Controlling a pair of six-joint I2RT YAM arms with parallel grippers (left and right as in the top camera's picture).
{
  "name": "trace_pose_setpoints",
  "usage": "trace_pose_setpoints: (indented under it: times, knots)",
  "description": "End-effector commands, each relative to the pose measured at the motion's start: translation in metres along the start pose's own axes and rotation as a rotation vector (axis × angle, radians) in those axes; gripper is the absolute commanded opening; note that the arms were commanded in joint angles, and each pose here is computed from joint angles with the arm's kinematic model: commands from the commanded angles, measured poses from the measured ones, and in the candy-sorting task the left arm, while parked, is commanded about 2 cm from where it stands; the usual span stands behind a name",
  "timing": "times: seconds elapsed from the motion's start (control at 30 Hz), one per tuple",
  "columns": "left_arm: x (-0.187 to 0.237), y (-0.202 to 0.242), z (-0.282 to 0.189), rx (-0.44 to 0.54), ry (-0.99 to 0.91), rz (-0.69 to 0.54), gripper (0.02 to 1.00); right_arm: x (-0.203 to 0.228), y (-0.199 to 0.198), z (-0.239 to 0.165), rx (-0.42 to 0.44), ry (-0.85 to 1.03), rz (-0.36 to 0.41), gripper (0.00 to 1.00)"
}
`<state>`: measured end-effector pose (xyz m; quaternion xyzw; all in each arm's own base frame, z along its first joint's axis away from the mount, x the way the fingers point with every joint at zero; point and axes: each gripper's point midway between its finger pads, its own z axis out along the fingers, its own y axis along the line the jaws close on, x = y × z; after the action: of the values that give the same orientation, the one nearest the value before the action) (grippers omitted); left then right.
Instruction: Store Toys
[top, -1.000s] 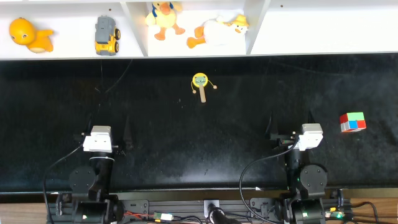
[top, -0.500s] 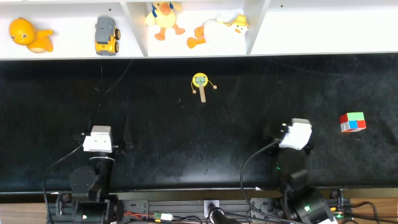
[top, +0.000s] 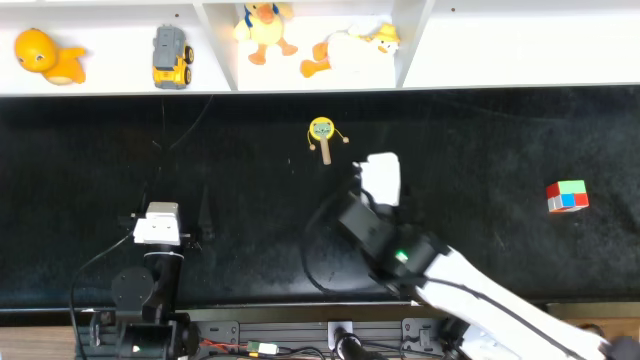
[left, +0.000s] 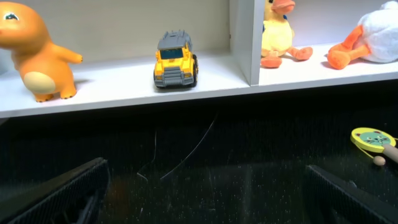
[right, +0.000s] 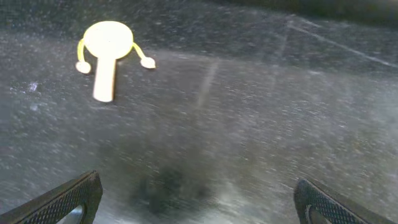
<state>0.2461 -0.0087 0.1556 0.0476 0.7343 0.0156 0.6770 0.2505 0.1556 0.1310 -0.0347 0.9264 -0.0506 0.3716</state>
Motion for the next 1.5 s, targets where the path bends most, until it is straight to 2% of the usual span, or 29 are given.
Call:
trace_pose_setpoints:
  times: [0.03, 0.2, 0.43, 0.7, 0.8, 0.93, 1.0, 1.2, 1.5]
  knots:
    - [0.0, -0.001, 0.0, 0.003, -0.004, 0.024, 0.998, -0.022, 0.034, 0.007, -0.023, 0.024, 0.015, 0.996]
    - [0.0, -0.001, 0.0, 0.003, -0.004, 0.024, 0.996, -0.03, 0.054, 0.033, 0.013, 0.074, 0.008, 0.993]
    - [0.0, -0.001, 0.0, 0.003, -0.004, 0.024, 0.998, -0.024, 0.073, 0.073, -0.041, 0.227, 0.062, 0.996]
    - [0.0, -0.001, 0.0, 0.003, -0.004, 0.023, 0.998, -0.048, 0.085, 0.102, -0.099, 0.171, 0.143, 0.996]
    - [0.0, -0.001, 0.0, 0.003, -0.004, 0.023, 0.998, -0.043, 0.093, 0.112, -0.143, 0.201, 0.145, 0.996]
    - [0.0, -0.001, 0.0, 0.003, -0.004, 0.024, 0.998, -0.033, 0.098, 0.118, -0.158, 0.245, 0.136, 0.996]
    - [0.0, -0.001, 0.0, 0.003, -0.004, 0.023, 0.998, -0.028, 0.101, 0.117, -0.175, 0.268, 0.112, 0.996]
    - [0.0, -0.001, 0.0, 0.003, -0.004, 0.024, 0.998, -0.016, 0.093, 0.117, -0.172, 0.327, 0.067, 0.993]
    - [0.0, -0.001, 0.0, 0.003, -0.004, 0.023, 0.998, -0.013, 0.087, 0.124, -0.168, 0.343, 0.043, 0.996]
